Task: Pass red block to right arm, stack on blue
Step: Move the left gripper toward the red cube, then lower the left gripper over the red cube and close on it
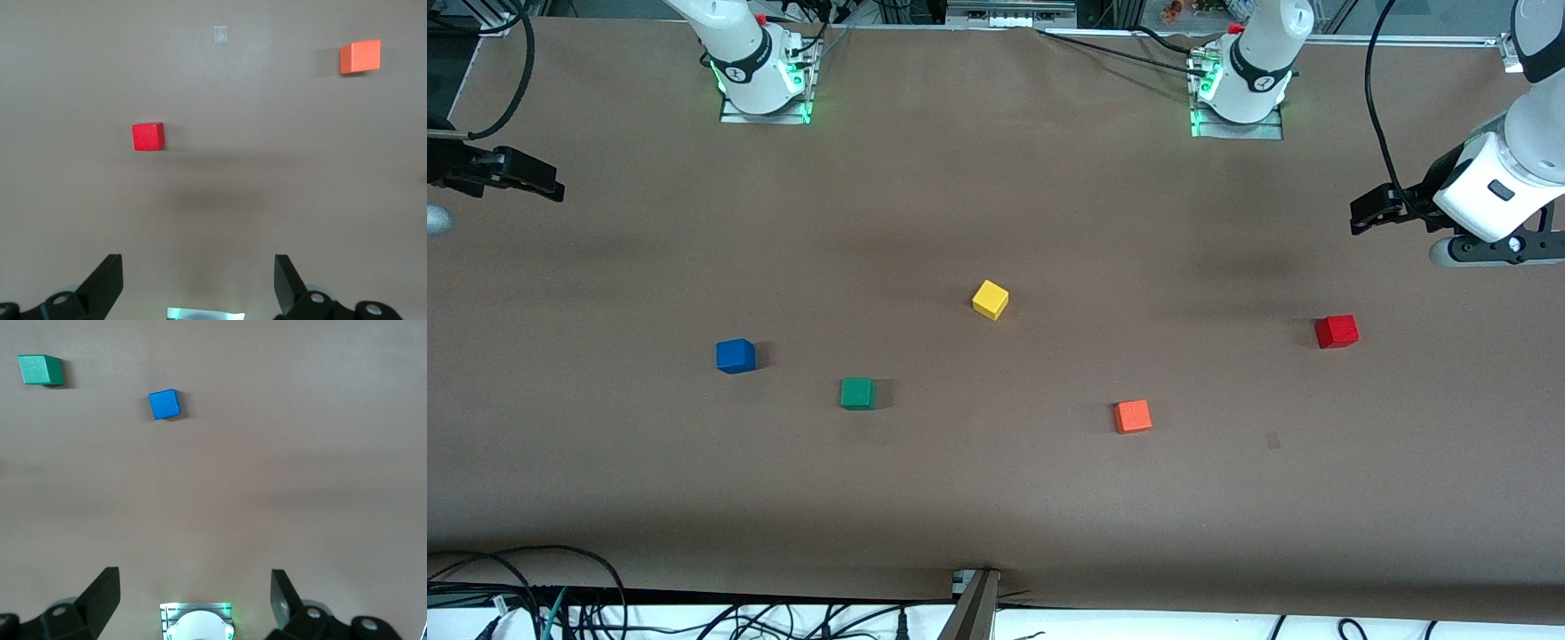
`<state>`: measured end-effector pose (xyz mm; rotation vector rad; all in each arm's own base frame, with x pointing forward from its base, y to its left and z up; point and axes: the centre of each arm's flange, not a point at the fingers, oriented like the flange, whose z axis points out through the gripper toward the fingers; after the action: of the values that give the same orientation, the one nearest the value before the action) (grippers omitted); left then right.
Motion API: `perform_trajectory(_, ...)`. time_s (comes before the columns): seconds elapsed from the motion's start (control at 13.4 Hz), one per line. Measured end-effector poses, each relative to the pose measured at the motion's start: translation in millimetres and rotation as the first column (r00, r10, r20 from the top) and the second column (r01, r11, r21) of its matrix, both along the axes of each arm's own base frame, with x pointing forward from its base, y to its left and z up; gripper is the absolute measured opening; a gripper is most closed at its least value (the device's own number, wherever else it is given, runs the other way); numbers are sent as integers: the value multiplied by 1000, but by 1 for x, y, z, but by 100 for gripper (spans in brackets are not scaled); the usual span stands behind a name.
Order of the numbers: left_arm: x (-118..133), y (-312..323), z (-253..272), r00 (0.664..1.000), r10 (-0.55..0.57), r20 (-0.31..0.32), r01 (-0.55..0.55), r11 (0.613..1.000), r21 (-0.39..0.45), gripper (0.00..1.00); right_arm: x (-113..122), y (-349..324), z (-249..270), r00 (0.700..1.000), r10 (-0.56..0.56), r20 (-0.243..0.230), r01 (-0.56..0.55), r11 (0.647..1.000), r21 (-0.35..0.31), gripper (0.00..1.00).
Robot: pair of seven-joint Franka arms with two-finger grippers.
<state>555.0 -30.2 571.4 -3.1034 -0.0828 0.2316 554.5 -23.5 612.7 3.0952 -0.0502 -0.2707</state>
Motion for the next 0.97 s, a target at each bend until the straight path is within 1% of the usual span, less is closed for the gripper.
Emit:
perform_trajectory(0.37,3,1,-8,1000,-3,-22,4,1000,14,100,0,0,0,1000,0,0,0,1000,0,100)
perform_trajectory(0.52,7,4,-11,1000,-9,-8,9,999,36,100,0,0,0,1000,0,0,0,1000,0,100)
perform_trajectory(0.67,15,10,-20,1000,-8,23,7,998,58,100,0,0,0,1000,0,0,0,1000,0,100)
perform_trajectory(0.82,21,31,-46,999,-4,35,2,998,57,100,0,0,0,1000,0,0,0,1000,0,100)
perform_trajectory(0.97,24,62,-83,999,11,50,-13,999,51,100,0,0,0,1000,0,0,0,1000,0,100)
